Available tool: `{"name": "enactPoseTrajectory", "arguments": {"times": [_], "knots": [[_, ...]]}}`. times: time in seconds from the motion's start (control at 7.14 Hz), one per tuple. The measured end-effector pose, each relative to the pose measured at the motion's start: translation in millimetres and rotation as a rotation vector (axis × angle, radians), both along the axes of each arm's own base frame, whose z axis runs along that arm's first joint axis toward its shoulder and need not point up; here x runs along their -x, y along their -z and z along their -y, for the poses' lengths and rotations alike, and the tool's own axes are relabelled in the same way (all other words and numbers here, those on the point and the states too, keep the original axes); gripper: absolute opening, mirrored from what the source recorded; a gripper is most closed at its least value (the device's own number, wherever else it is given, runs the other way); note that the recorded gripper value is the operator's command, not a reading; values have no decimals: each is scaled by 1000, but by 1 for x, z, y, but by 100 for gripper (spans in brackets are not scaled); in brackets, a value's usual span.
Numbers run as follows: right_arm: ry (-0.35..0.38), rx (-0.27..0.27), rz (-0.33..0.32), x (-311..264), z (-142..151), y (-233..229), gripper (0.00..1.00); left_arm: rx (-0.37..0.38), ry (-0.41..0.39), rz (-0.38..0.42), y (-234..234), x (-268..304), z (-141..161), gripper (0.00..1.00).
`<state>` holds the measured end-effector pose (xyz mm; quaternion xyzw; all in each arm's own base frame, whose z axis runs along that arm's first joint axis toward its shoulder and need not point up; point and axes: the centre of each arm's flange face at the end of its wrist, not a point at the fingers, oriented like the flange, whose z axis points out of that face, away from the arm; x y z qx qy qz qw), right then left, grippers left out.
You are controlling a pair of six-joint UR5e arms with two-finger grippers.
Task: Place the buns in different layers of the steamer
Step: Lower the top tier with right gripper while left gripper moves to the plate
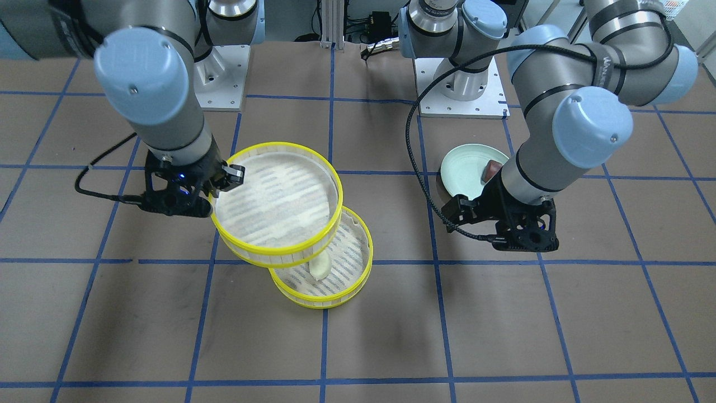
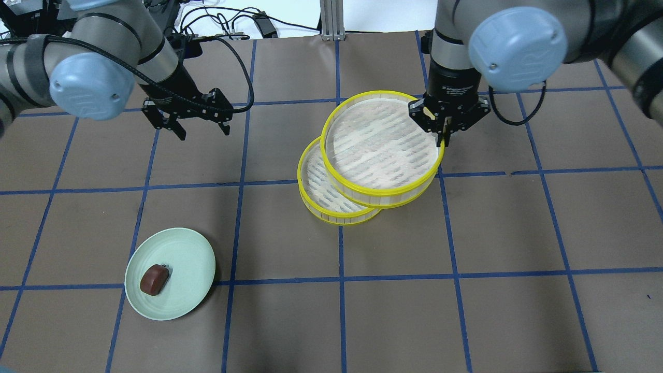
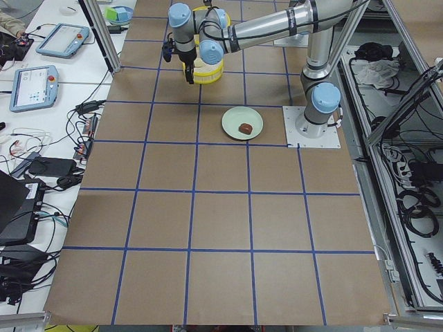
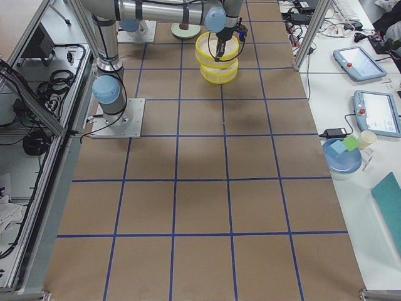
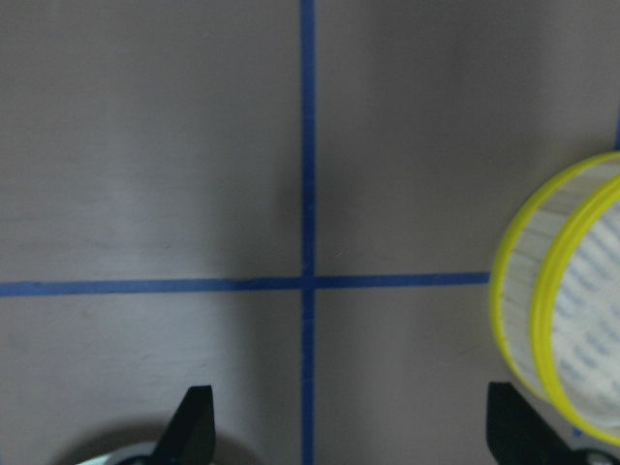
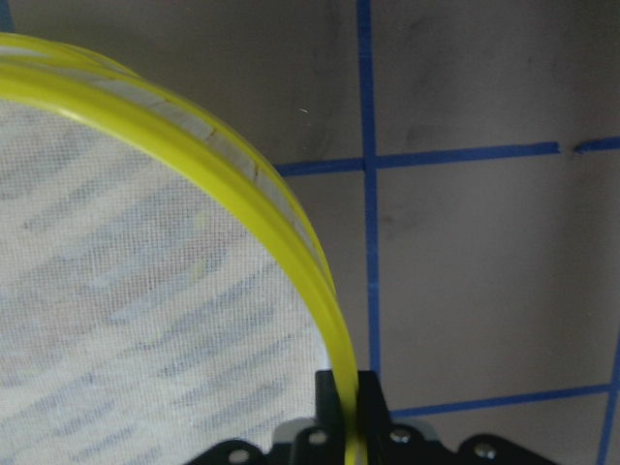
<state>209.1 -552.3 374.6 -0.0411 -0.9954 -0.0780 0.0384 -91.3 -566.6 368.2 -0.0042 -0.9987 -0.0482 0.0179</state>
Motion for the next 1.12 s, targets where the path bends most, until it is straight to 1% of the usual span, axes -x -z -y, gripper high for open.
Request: {"name": "enactPoseTrajectory", "arguments": {"times": [0.14,0.28,0.42,0.56,0.7,0.98,1.12], "knots": [[19,13,-7,-23,9,25,0,-41,21,63,-9,-19,-13,100],[22,23,-20,-37,13,40,0,-71,27,86,-11,-41,-20,100],[21,33,-23,-42,17,47,0,-114,56,75,-2,-65,-28,100],[16,42,-21,-45,19,54,0,-178,93,40,23,-90,-43,100],[9,40,-20,-46,21,59,0,-244,110,-5,52,-106,-60,100],[-15,18,-19,-47,20,69,0,-365,119,-98,96,-107,-85,100],[-21,7,-21,-47,20,74,0,-411,122,-120,107,-106,-93,100]]}}
